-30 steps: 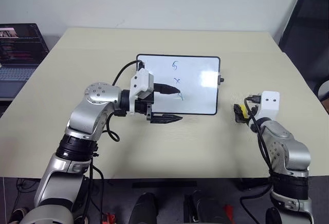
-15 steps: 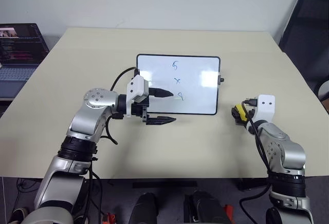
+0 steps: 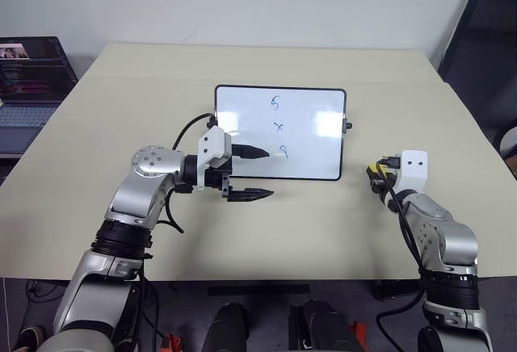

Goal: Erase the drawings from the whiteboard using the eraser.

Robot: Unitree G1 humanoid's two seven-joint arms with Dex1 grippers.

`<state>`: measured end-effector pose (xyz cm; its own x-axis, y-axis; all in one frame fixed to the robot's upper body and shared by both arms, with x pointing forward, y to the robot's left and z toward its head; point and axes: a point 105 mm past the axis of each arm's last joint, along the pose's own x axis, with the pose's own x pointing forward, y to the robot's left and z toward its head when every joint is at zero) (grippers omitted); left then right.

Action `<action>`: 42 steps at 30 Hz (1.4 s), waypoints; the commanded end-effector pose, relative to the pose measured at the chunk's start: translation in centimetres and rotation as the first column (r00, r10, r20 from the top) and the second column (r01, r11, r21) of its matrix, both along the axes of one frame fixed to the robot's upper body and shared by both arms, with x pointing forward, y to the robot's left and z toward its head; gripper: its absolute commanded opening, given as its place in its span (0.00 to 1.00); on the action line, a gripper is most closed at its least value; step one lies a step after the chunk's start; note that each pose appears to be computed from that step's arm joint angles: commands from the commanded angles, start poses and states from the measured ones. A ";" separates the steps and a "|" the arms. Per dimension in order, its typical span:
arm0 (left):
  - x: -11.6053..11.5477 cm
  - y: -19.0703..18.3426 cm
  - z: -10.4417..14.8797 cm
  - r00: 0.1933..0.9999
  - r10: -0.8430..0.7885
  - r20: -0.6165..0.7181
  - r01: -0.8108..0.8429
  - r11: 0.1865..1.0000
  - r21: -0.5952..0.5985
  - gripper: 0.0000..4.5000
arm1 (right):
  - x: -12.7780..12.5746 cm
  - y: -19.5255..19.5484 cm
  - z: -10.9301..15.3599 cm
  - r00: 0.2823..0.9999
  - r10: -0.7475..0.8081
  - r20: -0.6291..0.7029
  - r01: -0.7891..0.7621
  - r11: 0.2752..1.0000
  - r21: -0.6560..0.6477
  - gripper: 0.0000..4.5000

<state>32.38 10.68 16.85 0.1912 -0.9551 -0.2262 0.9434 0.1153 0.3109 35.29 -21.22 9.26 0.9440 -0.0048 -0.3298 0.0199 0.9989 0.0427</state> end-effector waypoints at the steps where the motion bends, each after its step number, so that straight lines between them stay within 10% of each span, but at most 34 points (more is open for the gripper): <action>1: 0.4 0.3 0.7 0.998 0.051 0.024 -0.051 0.999 -0.009 1.00 | -0.2 -0.4 0.9 0.999 -0.008 0.037 0.009 1.000 -0.021 0.23; 21: 1.6 3.0 1.8 0.856 0.516 0.029 -0.512 0.855 -0.085 1.00 | -3.7 6.6 8.2 0.859 0.385 0.337 -0.350 0.922 -0.164 0.23; 29: 2.9 4.5 3.1 0.801 0.594 0.078 -0.592 0.804 -0.051 1.00 | -1.2 12.6 12.8 0.686 0.628 0.367 -0.512 0.775 -0.369 0.23; 42: 4.0 4.3 3.6 0.782 0.619 0.073 -0.619 0.785 -0.033 1.00 | 4.4 18.3 14.7 0.606 0.726 0.324 -0.508 0.667 -0.545 0.23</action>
